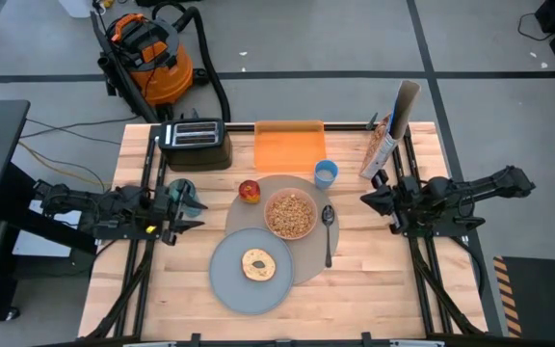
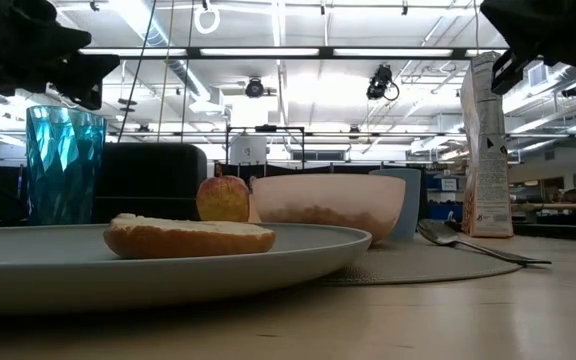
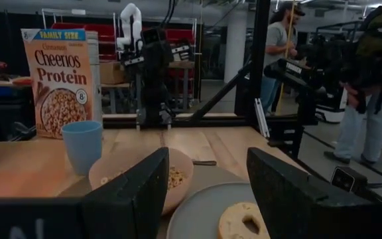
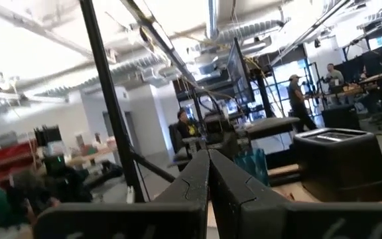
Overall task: Arrange a breakfast setting
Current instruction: Return to Home Position
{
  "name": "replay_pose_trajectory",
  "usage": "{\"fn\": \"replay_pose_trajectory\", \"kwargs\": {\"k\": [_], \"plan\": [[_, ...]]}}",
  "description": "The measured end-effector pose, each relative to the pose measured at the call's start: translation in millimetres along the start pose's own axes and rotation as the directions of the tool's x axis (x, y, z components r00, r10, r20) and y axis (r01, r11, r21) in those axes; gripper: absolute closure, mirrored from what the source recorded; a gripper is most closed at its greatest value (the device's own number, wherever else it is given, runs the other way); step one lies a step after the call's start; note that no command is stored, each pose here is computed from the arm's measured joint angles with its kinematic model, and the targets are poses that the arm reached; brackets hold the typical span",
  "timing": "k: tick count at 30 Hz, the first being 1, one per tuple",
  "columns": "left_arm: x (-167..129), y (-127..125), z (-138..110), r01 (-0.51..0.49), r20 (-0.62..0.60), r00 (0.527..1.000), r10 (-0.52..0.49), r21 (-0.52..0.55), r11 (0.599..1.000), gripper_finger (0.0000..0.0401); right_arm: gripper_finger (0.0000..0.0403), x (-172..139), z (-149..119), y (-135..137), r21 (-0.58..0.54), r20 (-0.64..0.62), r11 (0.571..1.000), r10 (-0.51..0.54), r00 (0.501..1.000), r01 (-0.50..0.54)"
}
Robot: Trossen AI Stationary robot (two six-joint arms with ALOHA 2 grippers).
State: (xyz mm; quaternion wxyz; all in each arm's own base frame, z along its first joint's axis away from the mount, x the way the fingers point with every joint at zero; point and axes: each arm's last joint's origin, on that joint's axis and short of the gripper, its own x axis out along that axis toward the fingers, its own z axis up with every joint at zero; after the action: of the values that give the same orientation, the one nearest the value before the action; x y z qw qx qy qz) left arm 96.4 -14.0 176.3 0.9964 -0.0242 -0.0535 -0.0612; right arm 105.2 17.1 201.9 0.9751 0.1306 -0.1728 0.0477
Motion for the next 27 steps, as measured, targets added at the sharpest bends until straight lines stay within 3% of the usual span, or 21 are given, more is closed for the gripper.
{"fn": "replay_pose_trajectory", "kwargs": {"k": [3,8,14,21,27], "plan": [[0,0,0,0.000,0.000,1.000,0.000,-0.002,1.000,0.0191,0.0385,0,0,0,0.052,-0.002,0.998,0.022,1.000,-0.021],[0,0,0,0.000,0.000,1.000,0.000,-0.002,1.000,0.0191,0.0386,-2,-2,2,0.041,-0.052,0.989,0.147,0.988,-0.145],[0,0,0,0.000,0.000,1.000,0.000,-0.002,1.000,0.0191,0.0389,-7,-15,-8,0.049,-0.202,0.998,0.053,0.978,-0.044],[0,0,0,0.000,0.000,1.000,0.000,-0.002,1.000,0.0191,0.0386,-14,-10,-19,-0.068,-0.160,0.997,-0.058,0.985,0.047],[0,0,0,0.000,0.000,1.000,0.000,-0.002,1.000,0.0191,0.0389,-20,-19,-28,-0.098,-0.263,0.988,-0.143,0.954,0.121]]}}
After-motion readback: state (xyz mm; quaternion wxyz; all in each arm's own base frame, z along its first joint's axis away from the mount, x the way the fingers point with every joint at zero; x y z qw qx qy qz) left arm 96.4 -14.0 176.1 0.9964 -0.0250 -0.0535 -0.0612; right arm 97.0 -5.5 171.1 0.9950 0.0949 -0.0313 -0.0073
